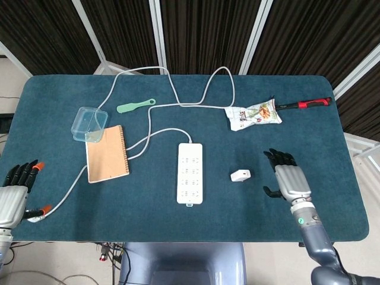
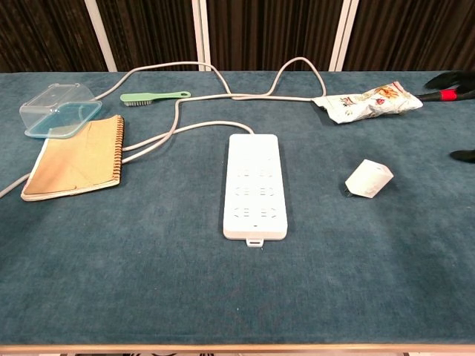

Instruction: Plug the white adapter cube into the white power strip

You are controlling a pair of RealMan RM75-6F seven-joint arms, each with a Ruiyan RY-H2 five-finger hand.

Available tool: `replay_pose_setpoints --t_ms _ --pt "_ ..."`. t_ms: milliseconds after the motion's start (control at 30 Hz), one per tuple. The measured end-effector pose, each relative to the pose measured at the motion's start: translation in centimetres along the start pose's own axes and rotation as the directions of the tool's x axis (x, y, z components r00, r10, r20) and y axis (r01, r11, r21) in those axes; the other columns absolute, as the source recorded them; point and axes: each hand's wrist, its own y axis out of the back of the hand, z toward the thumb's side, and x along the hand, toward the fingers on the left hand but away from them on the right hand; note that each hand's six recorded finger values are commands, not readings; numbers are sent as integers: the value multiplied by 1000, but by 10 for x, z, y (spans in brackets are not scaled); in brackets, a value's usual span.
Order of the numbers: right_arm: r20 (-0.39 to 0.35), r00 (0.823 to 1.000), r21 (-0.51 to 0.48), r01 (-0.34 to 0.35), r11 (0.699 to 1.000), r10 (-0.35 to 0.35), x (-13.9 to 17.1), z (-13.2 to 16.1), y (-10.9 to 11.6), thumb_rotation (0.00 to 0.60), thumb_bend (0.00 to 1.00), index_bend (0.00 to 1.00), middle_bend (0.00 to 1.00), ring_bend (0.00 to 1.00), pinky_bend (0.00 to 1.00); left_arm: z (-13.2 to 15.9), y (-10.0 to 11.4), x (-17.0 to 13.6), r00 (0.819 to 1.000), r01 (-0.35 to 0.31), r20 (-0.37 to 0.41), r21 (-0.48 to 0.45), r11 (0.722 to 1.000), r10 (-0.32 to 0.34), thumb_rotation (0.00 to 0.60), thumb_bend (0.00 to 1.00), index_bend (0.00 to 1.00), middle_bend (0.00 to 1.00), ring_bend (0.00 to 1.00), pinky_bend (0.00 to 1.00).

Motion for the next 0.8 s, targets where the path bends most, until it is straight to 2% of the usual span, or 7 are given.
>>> replay_pose_setpoints --t_ms 100,300,533,800 --pt "4 998 -13 -57 998 57 -23 17 -20 600 357 209 222 0 0 -1 0 0 1000 -1 -1 -5 1000 1 600 0 0 0 0 0" --pt "21 996 -16 -91 996 91 -51 33 -42 600 358 268 267 7 0 -3 1 -1 1000 3 -8 -11 1000 -3 600 0 0 0 0 0" --pt "43 995 -31 -94 995 95 -62 33 -49 600 358 370 326 38 0 -4 0 0 1000 12 -13 -16 1000 -12 600 0 0 0 0 0" --pt "67 993 -42 -99 994 102 -63 24 -54 600 357 396 354 62 0 -4 0 0 1000 16 -14 -19 1000 -16 600 0 0 0 0 0"
